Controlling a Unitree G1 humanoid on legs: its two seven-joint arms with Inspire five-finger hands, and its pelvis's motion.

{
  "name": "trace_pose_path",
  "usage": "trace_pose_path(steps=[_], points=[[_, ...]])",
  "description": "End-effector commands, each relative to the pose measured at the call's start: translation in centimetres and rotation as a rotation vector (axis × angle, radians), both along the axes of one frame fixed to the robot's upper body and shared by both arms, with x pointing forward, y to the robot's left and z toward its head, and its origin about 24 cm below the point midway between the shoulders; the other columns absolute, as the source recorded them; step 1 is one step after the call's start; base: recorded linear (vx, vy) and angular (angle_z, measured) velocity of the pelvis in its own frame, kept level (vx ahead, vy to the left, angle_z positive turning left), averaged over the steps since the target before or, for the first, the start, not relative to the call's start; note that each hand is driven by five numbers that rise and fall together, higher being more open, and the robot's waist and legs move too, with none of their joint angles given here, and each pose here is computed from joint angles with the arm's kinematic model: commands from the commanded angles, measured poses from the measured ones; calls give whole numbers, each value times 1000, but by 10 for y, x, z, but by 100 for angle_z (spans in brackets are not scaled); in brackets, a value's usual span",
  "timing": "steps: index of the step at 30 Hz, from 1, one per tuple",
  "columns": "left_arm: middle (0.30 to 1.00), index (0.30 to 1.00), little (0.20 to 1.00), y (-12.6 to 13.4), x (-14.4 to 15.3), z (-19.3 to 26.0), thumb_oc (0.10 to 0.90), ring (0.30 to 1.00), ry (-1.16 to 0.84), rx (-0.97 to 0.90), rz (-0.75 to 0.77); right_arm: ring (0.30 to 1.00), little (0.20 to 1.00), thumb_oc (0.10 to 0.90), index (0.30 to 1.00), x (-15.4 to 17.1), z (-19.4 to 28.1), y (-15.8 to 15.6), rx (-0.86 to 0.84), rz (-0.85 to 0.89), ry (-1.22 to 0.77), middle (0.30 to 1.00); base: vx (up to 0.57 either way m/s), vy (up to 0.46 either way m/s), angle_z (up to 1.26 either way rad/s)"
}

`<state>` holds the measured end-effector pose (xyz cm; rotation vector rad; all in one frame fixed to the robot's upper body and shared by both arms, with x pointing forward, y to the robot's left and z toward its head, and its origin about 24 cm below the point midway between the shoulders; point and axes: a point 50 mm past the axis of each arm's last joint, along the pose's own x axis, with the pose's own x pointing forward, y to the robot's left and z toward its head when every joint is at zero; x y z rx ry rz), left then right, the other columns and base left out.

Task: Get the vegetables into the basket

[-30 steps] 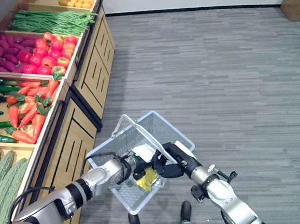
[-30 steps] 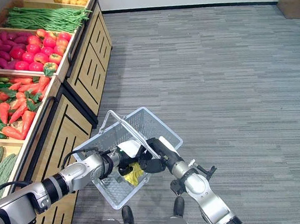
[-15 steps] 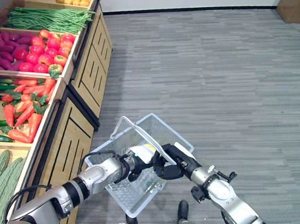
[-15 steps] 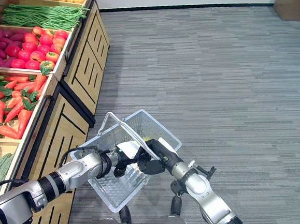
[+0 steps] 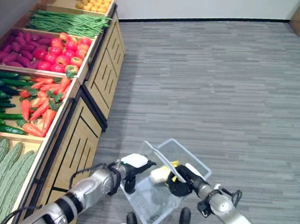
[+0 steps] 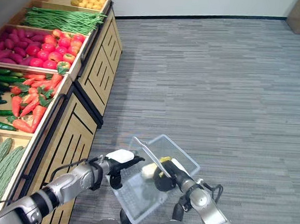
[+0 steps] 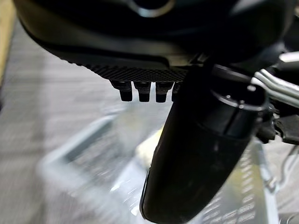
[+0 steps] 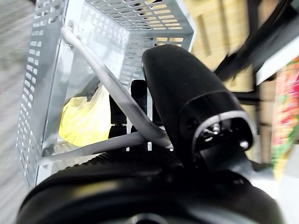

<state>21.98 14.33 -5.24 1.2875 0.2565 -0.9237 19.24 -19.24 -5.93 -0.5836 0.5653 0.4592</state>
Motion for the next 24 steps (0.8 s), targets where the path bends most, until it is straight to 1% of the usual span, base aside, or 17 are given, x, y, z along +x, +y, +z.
trace_pose_path(steps=[1, 2, 3, 4, 7, 8, 9, 10, 11, 13, 14, 17, 19, 21, 22, 23, 24], points=[[1000, 1000, 1000, 16, 18, 7, 900, 1000, -64, -7, 86, 300, 300, 400, 300, 38, 55, 37, 173, 62, -339, 300, 23, 2, 14], [1000, 1000, 1000, 40, -1, -21, 900, 1000, 33, -15, 302, 300, 300, 400, 300, 30, 36, 19, 98, -16, -281, 300, 18, 3, 12], [1000, 1000, 1000, 40, -1, -22, 900, 1000, 34, -16, 303, 300, 300, 400, 300, 30, 36, 19, 97, -15, -280, 300, 25, 5, 6], [1000, 1000, 1000, 48, -12, -32, 900, 1000, 82, -18, 371, 300, 300, 400, 300, 28, 31, 11, 78, -54, -263, 300, 9, 2, 4], [1000, 1000, 1000, 48, -12, -32, 900, 1000, 82, -18, 371, 300, 300, 400, 300, 28, 31, 11, 78, -54, -263, 300, 19, 7, 2], [1000, 1000, 1000, 61, 1, -36, 900, 1000, 87, -31, 541, 300, 300, 400, 300, 12, 4, -19, -101, -84, -172, 300, 56, 25, -1], [1000, 1000, 1000, 70, 1, -34, 900, 1000, 66, -41, 593, 300, 300, 400, 300, 5, -5, -34, -149, -126, -125, 300, 58, 25, -10], [1000, 1000, 1000, 74, -3, -38, 900, 1000, 79, -40, 630, 300, 300, 400, 300, 2, -10, -40, -178, -141, -98, 300, 18, 3, -19], [1000, 1000, 1000, 79, -14, -49, 900, 1000, 128, -59, 727, 300, 300, 400, 300, -8, -22, -49, -204, -192, -39, 300, 8, 0, -21], [1000, 1000, 1000, 81, -23, -59, 900, 1000, 175, -79, 828, 300, 300, 400, 300, -15, -31, -55, -235, -209, 14, 300, 6, 2, -20], [1000, 1000, 1000, 83, -36, -71, 900, 1000, 224, -98, 945, 300, 300, 400, 300, -28, -43, -63, -259, -254, 78, 300, 13, 2, -21], [1000, 1000, 1000, 82, -49, -82, 900, 1000, 268, -80, 1030, 300, 300, 400, 300, -45, -58, -67, -282, -306, 164, 300, 20, 6, -11], [1000, 1000, 1000, 85, -61, -88, 900, 1000, 300, -71, 1109, 300, 300, 400, 300, -54, -66, -67, -304, -308, 217, 300, 28, 11, -6], [1000, 1000, 1000, 88, -70, -92, 900, 1000, 324, -72, 1182, 300, 300, 400, 300, -64, -75, -63, -278, -364, 266, 300, 28, 9, -8], [1000, 1000, 1000, 88, -70, -92, 900, 1000, 324, -72, 1182, 300, 300, 400, 300, -64, -75, -63, -278, -364, 266, 300, 43, 13, -18], [1000, 1000, 1000, 91, -81, -96, 900, 1000, 342, -73, 1243, 300, 300, 400, 300, -82, -84, -61, -263, -412, 342, 300, 33, 10, -18], [1000, 1000, 1000, 91, -81, -96, 900, 1000, 342, -73, 1244, 300, 300, 400, 300, -82, -85, -61, -263, -412, 342, 300, 45, 15, -14]])
